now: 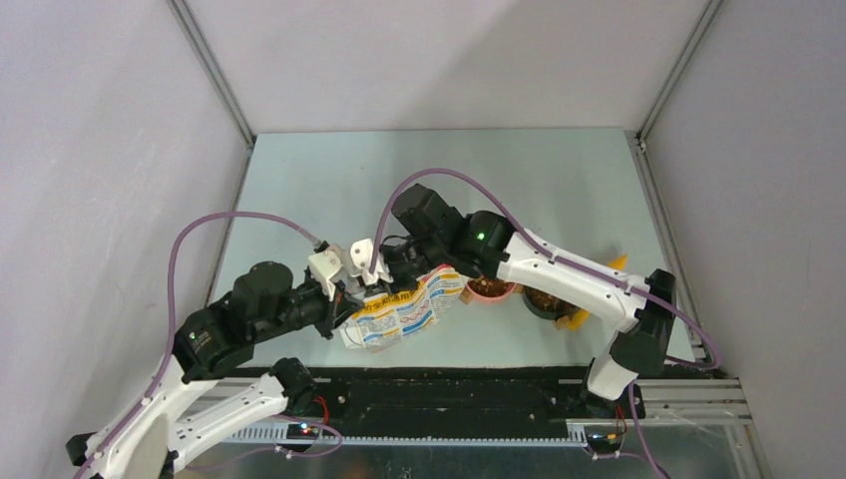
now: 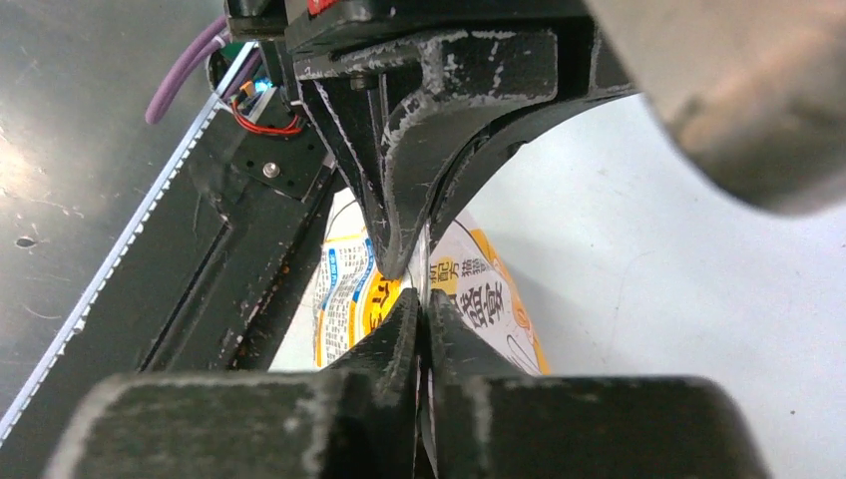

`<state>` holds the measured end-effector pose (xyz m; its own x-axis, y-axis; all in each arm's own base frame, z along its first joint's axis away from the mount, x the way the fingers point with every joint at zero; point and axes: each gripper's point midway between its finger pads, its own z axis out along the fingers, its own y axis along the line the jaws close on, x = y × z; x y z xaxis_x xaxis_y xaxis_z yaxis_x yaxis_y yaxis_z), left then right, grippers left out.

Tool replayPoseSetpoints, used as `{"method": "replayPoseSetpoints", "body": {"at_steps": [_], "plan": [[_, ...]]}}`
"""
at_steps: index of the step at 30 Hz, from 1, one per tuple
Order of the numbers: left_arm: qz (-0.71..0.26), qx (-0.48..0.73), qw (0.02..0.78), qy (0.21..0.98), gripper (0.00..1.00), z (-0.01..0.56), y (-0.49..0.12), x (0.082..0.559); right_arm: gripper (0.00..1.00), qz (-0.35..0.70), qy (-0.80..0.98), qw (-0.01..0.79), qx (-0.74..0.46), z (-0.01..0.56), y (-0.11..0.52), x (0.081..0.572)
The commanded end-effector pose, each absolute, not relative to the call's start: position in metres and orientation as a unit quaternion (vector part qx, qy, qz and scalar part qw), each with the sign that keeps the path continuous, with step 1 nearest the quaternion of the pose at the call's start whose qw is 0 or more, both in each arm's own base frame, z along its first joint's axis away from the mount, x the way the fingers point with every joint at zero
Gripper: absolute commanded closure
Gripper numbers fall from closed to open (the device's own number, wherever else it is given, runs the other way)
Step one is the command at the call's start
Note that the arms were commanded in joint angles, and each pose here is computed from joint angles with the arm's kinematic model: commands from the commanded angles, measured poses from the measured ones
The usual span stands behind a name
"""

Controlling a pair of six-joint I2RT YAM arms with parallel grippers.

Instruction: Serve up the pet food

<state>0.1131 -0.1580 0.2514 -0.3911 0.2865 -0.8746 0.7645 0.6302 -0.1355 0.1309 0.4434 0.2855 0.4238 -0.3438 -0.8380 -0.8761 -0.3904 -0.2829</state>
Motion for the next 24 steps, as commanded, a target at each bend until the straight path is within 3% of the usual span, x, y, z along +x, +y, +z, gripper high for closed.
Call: {"method": "replayPoseSetpoints", "body": {"at_steps": [1,6,7,10,14,15,17,18,24], "plan": [[-0.335,0.339,0.507,0.718,1.0,0.305,-0.176,0.111,1.0,0.317,0.439,0.347,-0.766,0.271,0.428,0.14],[-0.335,0.34,0.508,0.717,1.0,0.304,-0.176,0.11,1.0,0.312,0.448,0.323,-0.773,0.273,0.417,0.142],[-0.336,0.34,0.508,0.716,1.0,0.305,-0.176,0.11,0.97,0.309,0.449,0.321,-0.774,0.274,0.415,0.146],[-0.336,0.341,0.508,0.716,1.0,0.304,-0.175,0.11,0.67,0.31,0.458,0.314,-0.772,0.274,0.411,0.15],[-0.337,0.343,0.506,0.716,1.0,0.304,-0.176,0.109,0.6,0.299,0.463,0.31,-0.775,0.268,0.408,0.157],[-0.336,0.343,0.507,0.716,1.0,0.304,-0.176,0.109,0.62,0.297,0.464,0.309,-0.775,0.266,0.408,0.159],[-0.336,0.343,0.506,0.716,1.0,0.304,-0.176,0.11,0.8,0.297,0.462,0.309,-0.776,0.267,0.409,0.16],[-0.336,0.343,0.506,0.716,1.0,0.303,-0.176,0.11,0.96,0.298,0.462,0.309,-0.776,0.267,0.409,0.159],[-0.335,0.342,0.509,0.716,1.0,0.304,-0.175,0.11,1.0,0.297,0.461,0.317,-0.773,0.277,0.408,0.16]]}}
